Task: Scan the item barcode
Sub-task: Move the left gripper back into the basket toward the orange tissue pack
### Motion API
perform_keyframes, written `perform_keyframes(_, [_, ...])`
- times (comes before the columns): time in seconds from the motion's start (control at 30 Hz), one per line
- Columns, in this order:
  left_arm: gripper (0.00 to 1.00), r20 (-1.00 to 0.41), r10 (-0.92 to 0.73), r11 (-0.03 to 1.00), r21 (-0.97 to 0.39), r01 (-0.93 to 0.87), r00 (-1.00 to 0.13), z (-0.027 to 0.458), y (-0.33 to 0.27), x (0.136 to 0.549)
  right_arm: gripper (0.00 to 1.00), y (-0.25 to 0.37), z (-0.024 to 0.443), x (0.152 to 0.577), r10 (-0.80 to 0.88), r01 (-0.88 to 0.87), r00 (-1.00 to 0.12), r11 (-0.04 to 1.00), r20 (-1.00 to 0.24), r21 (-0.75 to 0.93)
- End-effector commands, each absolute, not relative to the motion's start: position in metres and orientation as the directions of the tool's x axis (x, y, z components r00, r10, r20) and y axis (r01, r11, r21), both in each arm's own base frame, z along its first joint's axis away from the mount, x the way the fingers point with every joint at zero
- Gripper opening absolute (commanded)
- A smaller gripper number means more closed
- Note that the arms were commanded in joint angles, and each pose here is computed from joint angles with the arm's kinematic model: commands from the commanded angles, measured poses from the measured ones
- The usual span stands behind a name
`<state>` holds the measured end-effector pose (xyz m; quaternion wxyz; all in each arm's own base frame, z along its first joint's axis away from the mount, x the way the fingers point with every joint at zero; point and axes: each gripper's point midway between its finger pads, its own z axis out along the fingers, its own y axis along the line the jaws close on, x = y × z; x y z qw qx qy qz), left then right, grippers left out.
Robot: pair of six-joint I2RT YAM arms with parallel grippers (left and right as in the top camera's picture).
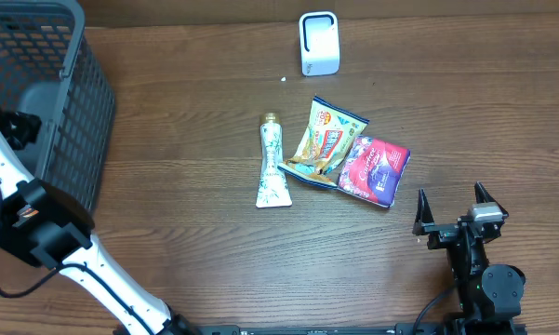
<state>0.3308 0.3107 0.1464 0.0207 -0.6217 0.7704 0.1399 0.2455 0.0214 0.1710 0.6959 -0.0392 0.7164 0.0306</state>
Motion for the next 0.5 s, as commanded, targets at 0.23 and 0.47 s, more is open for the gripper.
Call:
perform_keyframes(0.23, [1.0,-0.194,-0.968,0.088,0.325,-0.942,-0.157,0.116,0.321,0.31,1.0,0.022,0.17,0.245,-0.01,-0.101,-0.023,0.995,-1.0,-0.008])
perform_keyframes(0.47, [0.96,-0.198,-0.97,0.073,0.323,-0.944,-0.143,0.109,0.325,0.309,1.0,0.022,0.17,0.245,-0.01,-0.101,-0.023,0.995,-1.0,-0.008])
